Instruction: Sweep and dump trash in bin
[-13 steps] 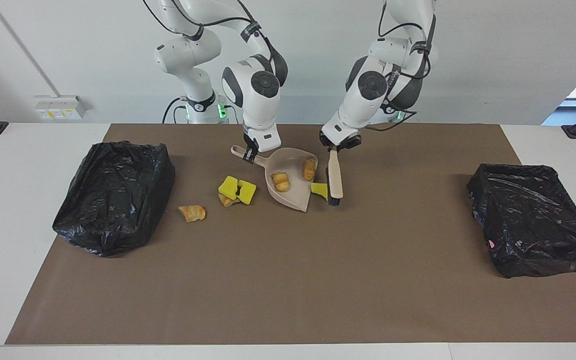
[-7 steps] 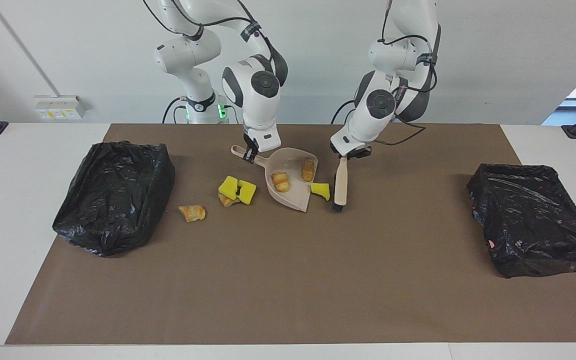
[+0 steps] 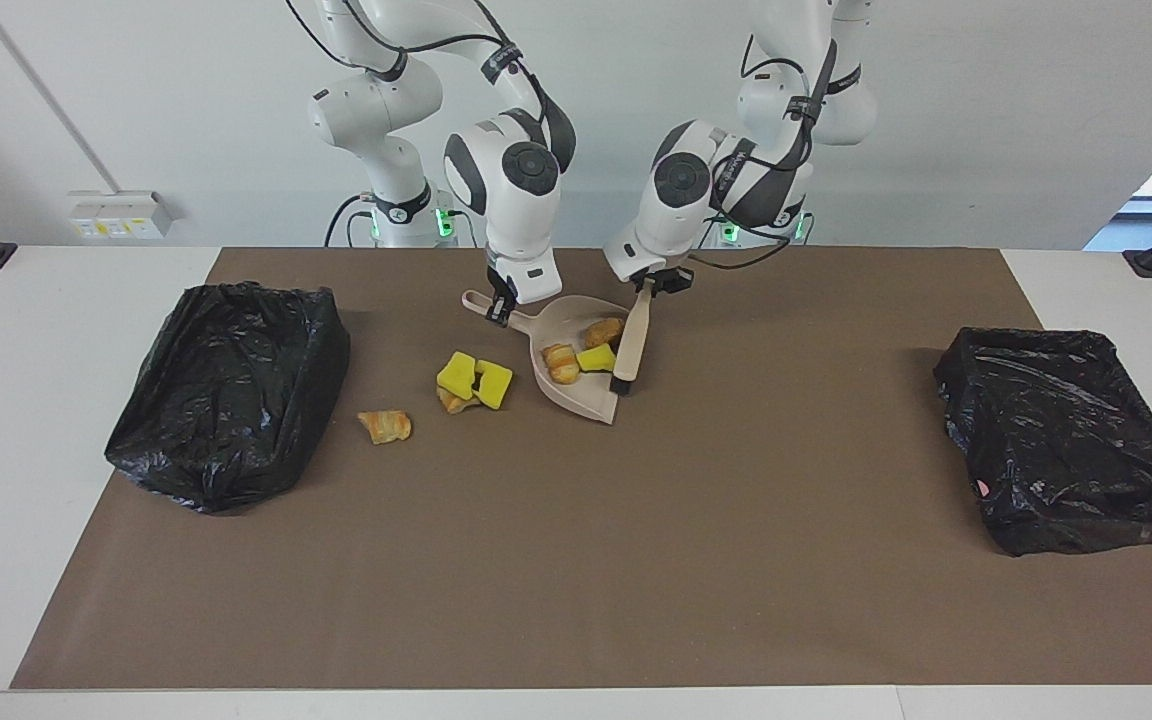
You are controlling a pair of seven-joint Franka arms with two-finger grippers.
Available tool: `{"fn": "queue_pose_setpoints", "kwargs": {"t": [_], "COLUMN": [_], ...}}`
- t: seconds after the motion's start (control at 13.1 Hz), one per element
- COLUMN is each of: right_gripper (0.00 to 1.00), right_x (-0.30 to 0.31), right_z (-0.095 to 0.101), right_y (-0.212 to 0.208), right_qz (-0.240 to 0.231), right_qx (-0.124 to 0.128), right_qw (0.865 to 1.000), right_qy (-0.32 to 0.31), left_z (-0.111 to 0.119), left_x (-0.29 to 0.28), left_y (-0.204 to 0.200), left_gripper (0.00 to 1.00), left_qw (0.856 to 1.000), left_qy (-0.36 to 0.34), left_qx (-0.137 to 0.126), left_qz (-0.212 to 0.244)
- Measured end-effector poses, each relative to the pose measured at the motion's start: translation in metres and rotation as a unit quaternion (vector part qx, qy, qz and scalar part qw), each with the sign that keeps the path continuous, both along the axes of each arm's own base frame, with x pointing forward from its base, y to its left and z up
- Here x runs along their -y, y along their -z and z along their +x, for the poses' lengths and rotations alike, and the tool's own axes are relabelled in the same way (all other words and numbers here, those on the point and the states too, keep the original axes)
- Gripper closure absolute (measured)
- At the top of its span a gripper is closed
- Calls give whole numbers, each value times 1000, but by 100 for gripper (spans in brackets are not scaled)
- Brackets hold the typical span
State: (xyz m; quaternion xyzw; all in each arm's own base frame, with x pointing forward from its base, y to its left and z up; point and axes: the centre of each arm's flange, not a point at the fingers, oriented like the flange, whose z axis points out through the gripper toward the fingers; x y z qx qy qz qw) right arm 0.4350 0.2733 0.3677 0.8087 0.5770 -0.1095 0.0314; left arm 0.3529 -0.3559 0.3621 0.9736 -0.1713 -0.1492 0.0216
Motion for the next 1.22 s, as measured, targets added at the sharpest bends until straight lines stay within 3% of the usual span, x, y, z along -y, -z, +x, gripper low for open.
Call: {"fn": "queue_pose_setpoints", "kwargs": {"t": [0.23, 0.69, 0.99, 1.22], "right_gripper": [68, 68, 68, 68], "right_x": [0, 0, 2, 21], "right_z": [0, 0, 4, 17], "right_y": [0, 0, -11, -49], "right_qz": [0, 0, 1, 5], "right_qx": [0, 0, 3, 13], "right_qw": [1000, 1000, 1000, 999], "right_qy": [0, 0, 8, 33], "left_z": [6, 26, 9, -16], "left_x": [1, -45, -62, -71], "left_y": [-12, -53, -79, -68], "left_gripper": [74, 74, 74, 74], "left_qw": [1000, 998, 993, 989], "left_qy": [-20, -61, -109, -127], "left_qx": [8, -4, -13, -12], "left_qz": [-1, 17, 52, 77]}}
